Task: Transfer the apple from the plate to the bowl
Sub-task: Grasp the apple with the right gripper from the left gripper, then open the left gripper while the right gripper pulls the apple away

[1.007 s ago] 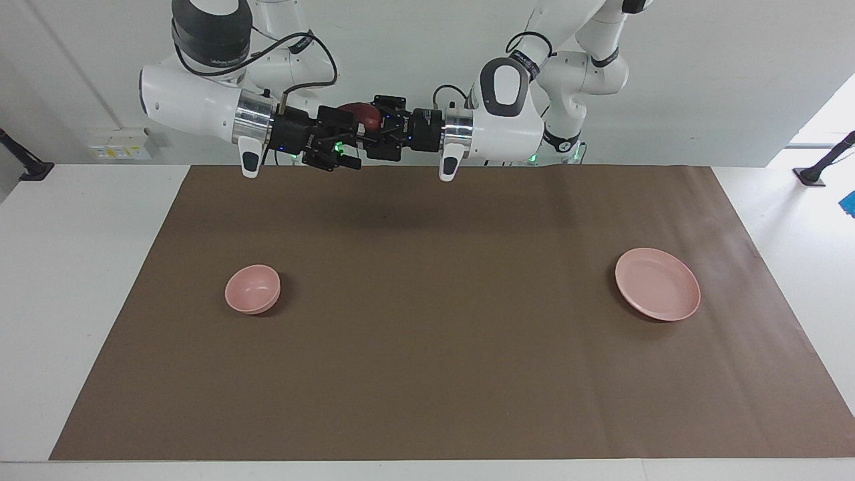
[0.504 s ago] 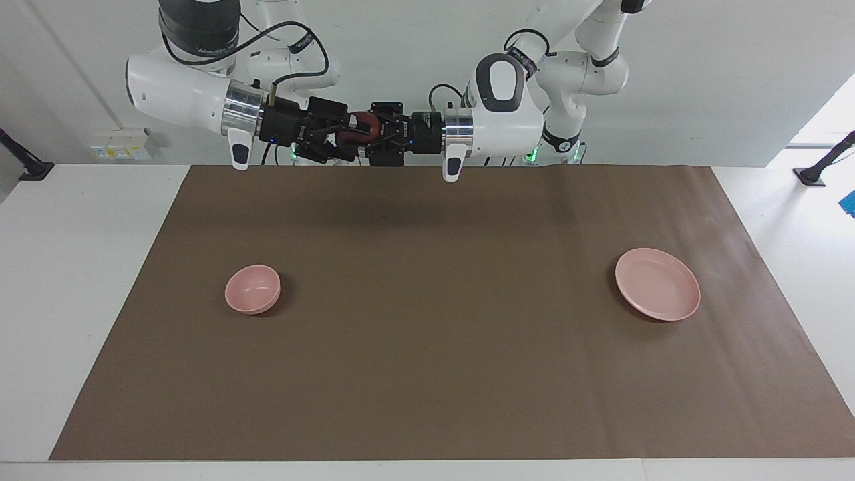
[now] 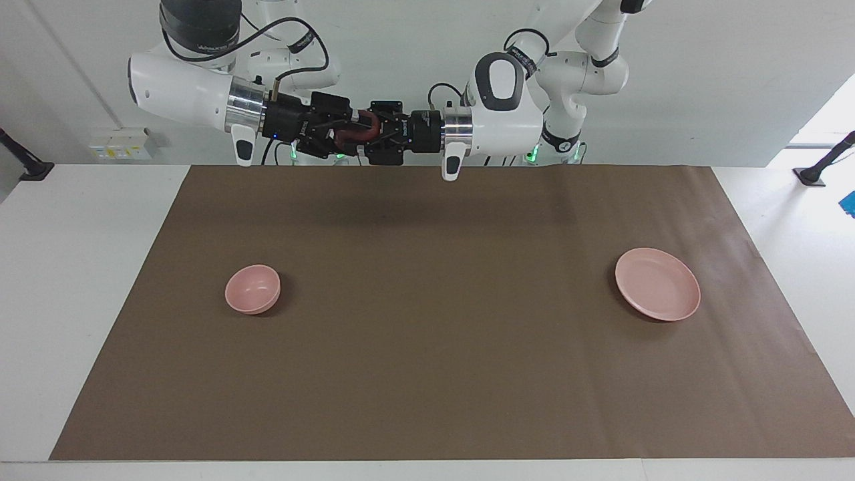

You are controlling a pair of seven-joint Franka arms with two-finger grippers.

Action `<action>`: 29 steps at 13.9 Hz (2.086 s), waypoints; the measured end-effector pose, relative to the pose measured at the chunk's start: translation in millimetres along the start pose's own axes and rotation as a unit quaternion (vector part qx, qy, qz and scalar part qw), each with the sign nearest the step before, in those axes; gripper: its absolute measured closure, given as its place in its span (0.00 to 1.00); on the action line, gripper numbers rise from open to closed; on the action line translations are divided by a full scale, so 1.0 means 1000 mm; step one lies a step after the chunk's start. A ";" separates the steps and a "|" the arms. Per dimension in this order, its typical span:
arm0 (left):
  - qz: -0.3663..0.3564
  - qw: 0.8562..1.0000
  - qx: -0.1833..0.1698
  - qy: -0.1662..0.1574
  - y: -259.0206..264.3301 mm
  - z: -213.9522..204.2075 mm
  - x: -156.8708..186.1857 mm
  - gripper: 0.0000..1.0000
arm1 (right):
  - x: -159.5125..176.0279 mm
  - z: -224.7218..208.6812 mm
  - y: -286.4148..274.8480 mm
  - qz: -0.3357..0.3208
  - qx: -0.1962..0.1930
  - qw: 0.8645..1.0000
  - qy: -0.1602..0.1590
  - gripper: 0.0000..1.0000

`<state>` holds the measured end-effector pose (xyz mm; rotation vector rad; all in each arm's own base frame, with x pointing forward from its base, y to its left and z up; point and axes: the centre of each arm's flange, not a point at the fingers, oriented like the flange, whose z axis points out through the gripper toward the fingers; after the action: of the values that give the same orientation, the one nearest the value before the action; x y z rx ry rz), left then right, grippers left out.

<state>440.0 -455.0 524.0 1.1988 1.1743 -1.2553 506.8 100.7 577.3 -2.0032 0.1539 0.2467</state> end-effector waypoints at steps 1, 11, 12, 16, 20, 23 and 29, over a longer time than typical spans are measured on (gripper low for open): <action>0.000 1.000 0.000 0.000 0.000 0.000 0.000 0.24 | -0.003 0.000 0.002 -0.002 -0.005 1.000 -0.002 0.00; -0.006 1.000 0.000 0.002 -0.001 0.002 0.002 0.24 | -0.008 -0.002 0.000 0.006 -0.011 1.000 -0.001 0.18; -0.007 1.000 0.000 0.001 -0.001 0.002 0.001 0.24 | -0.008 -0.003 -0.001 0.007 -0.011 1.000 -0.001 0.18; 0.001 1.000 -0.001 -0.006 0.001 0.003 -0.011 0.13 | -0.007 -0.007 -0.002 0.019 -0.015 1.000 0.004 0.18; 0.010 1.000 -0.011 -0.003 0.010 -0.004 -0.016 0.00 | -0.004 -0.040 0.023 0.031 -0.062 0.997 0.027 0.19; 0.041 0.999 -0.012 0.031 0.023 -0.019 -0.014 0.00 | -0.003 -0.071 0.051 0.014 -0.149 0.988 0.041 0.19; 0.140 0.979 0.028 0.148 0.041 -0.044 -0.002 0.00 | 0.034 -0.094 0.107 -0.053 -0.374 0.924 0.057 0.19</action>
<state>482.8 -412.3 524.2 1.5734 1.1364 -0.9248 526.7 -30.5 514.1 -2.7815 0.0185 0.1249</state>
